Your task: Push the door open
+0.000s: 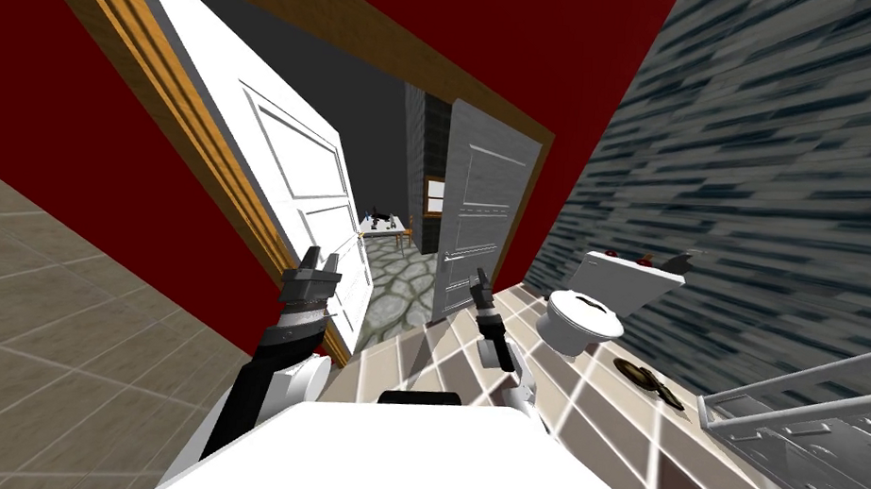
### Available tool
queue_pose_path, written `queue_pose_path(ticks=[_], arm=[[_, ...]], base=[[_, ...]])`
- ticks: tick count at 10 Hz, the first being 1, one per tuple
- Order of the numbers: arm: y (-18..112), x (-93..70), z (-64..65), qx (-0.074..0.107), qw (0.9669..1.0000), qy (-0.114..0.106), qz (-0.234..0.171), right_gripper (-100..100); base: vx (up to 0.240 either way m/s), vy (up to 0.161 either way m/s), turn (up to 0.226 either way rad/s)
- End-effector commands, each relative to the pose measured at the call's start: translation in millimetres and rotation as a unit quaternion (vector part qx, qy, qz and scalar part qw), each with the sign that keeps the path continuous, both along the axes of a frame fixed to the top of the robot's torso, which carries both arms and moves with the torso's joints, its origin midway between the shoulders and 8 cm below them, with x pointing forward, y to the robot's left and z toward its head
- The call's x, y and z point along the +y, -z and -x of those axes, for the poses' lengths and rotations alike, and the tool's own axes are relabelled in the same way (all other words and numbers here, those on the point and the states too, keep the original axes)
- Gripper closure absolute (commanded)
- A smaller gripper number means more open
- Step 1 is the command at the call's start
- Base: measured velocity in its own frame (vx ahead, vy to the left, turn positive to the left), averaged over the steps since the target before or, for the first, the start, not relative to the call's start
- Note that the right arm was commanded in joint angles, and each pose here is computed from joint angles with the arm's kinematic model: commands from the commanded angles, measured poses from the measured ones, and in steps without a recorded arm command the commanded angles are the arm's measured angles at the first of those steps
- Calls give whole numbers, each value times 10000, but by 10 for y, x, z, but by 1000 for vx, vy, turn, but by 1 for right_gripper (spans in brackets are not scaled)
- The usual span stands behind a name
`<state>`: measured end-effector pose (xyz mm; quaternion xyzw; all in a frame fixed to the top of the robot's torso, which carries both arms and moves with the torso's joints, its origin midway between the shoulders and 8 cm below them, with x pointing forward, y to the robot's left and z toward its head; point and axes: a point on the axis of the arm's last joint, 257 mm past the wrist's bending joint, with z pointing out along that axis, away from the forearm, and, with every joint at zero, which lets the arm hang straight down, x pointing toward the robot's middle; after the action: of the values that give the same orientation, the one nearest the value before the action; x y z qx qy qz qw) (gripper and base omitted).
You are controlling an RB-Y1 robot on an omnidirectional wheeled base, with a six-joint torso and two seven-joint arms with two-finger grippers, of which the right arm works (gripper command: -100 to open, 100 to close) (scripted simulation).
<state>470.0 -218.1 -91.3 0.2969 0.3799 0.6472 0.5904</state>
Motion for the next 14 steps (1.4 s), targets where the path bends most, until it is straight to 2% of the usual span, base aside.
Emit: queue_pose_path(ticks=[1,2,3,4,5,6,7,8,9,10,11,12,13,14], arm=[[139,1,-74,176,9998,-50,-9,-100],[163,64,-171,221,9996,-172,4,-100],[281,51,-192,345,9993,-158,2,-100],[299,112,-287,388,9989,-275,19,-100],[420,97,-306,515,9983,-260,16,-100],[416,158,-397,538,9978,-374,36,-100],[555,140,-414,684,9970,-355,33,-100],[527,201,-502,685,9965,-467,56,-100],[660,182,-516,823,9956,-447,54,-100],[692,177,-518,857,9953,-442,53,-100],[693,229,-607,892,9945,-541,77,-100],[799,213,-614,1002,9936,-524,75,-100],[825,209,-616,1028,9933,-520,75,-100],[838,254,-703,1079,9922,-610,100,-100]], base=[[41,-39,29],[50,-42,35],[46,-44,32],[50,-59,38],[40,-45,31],[45,-51,31],[41,-44,27],[45,-57,42],[40,-46,31],[21,-13,0],[27,-31,38],[35,-41,26],[21,-17,0],[39,-28,32]])
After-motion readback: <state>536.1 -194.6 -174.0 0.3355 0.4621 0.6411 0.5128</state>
